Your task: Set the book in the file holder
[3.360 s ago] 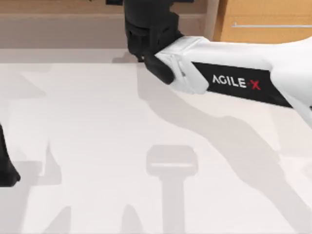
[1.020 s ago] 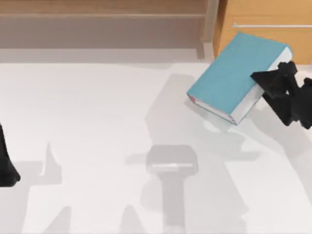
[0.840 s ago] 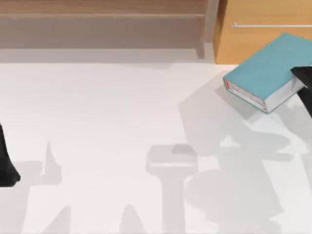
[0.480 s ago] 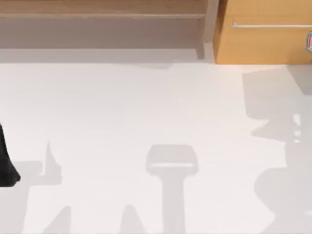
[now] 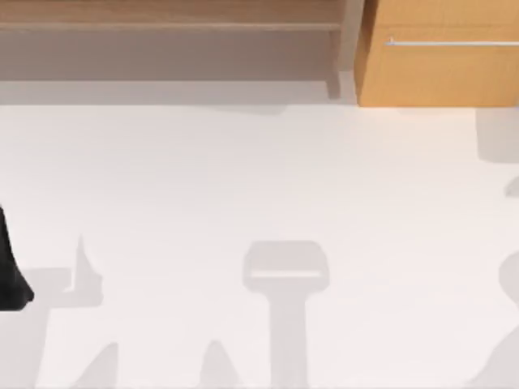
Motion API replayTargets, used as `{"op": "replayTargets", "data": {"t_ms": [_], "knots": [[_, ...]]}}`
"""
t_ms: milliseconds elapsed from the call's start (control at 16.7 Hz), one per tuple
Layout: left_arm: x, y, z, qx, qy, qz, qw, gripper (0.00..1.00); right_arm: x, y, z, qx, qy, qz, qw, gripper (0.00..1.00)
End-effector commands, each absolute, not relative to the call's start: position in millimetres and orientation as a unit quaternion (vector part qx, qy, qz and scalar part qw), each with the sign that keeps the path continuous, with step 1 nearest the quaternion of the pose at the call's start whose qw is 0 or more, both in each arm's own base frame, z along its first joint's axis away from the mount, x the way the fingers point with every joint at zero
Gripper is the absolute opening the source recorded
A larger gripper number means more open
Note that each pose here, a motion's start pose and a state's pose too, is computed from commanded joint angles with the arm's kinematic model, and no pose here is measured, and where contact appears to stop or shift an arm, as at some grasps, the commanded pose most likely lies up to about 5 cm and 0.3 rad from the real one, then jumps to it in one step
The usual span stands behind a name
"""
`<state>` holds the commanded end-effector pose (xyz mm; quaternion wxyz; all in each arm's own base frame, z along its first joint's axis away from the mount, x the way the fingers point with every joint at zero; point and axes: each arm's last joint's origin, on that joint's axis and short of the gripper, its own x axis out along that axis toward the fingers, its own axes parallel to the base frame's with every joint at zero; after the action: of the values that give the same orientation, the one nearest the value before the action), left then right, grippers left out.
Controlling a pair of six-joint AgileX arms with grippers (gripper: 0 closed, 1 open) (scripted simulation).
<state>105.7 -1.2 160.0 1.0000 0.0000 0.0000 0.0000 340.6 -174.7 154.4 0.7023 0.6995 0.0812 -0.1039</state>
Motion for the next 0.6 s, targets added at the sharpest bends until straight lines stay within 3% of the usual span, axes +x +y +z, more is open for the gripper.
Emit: {"op": "replayTargets", "data": {"t_ms": [600], "knots": [[105.7, -1.2, 160.0, 0.000, 0.000, 0.000, 1.000, 1.00, 353.9, -175.8, 150.8, 0.702, 0.082, -0.105, 0.700, 0.00]]}}
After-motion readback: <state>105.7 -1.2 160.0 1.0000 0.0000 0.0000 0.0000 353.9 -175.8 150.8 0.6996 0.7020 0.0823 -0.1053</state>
